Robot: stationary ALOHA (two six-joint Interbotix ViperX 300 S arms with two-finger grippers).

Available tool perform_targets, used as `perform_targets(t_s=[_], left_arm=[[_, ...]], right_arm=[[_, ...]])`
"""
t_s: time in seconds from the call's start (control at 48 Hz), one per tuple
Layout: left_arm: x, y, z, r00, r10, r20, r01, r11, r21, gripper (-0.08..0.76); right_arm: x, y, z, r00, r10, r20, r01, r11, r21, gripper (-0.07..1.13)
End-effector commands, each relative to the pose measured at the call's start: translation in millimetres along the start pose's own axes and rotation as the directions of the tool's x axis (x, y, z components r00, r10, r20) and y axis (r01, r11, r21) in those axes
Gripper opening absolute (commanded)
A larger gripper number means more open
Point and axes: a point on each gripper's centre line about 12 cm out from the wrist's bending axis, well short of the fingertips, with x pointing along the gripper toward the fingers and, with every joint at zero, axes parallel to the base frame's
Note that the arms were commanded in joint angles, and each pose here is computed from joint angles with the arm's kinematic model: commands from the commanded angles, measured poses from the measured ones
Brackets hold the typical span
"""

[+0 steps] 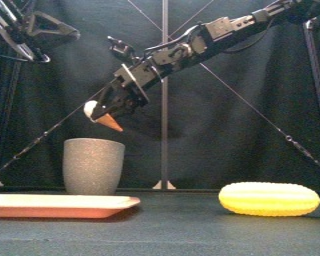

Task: Pick the ice cream then place it in the grey bowl
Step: Drop ice cream in the grey bowl and return to neutral

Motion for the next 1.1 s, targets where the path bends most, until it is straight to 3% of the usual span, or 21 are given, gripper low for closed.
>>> perform_targets(t_s=[0.021,0.208,0.396,0.688,0.917,1.104], left_arm=[[1,0,5,1.000,0.001,0.012,-0.001,1.000,0.003,-0.015],[2,0,6,1.000,0.001,0.015,-0.001,1.000,0.003,-0.015],[1,0,5,1.000,0.001,0.012,-0.001,1.000,0.003,-0.015],[1,0,4,1.000,0.001,0.012,-0.001,1.000,0.003,-0.015],[1,0,4,1.000,0.001,0.012,-0.001,1.000,0.003,-0.015],[1,0,4,1.000,0.001,0.011,-0.001,1.000,0.003,-0.015]], right_arm=[[-8,-5,24,0.998,-0.009,0.061,0.009,1.000,0.006,0.80],[-9,-5,23,0.998,-0.010,0.054,0.010,1.000,0.008,0.99],[-33,-10,45,0.994,-0.021,0.104,0.020,1.000,0.011,1.00],[-123,-10,76,0.976,-0.022,0.215,0.020,1.000,0.014,1.00],[-175,20,49,0.959,0.046,0.281,-0.043,0.999,-0.015,1.00],[-221,37,23,0.901,0.091,0.423,-0.096,0.995,-0.009,1.00]])
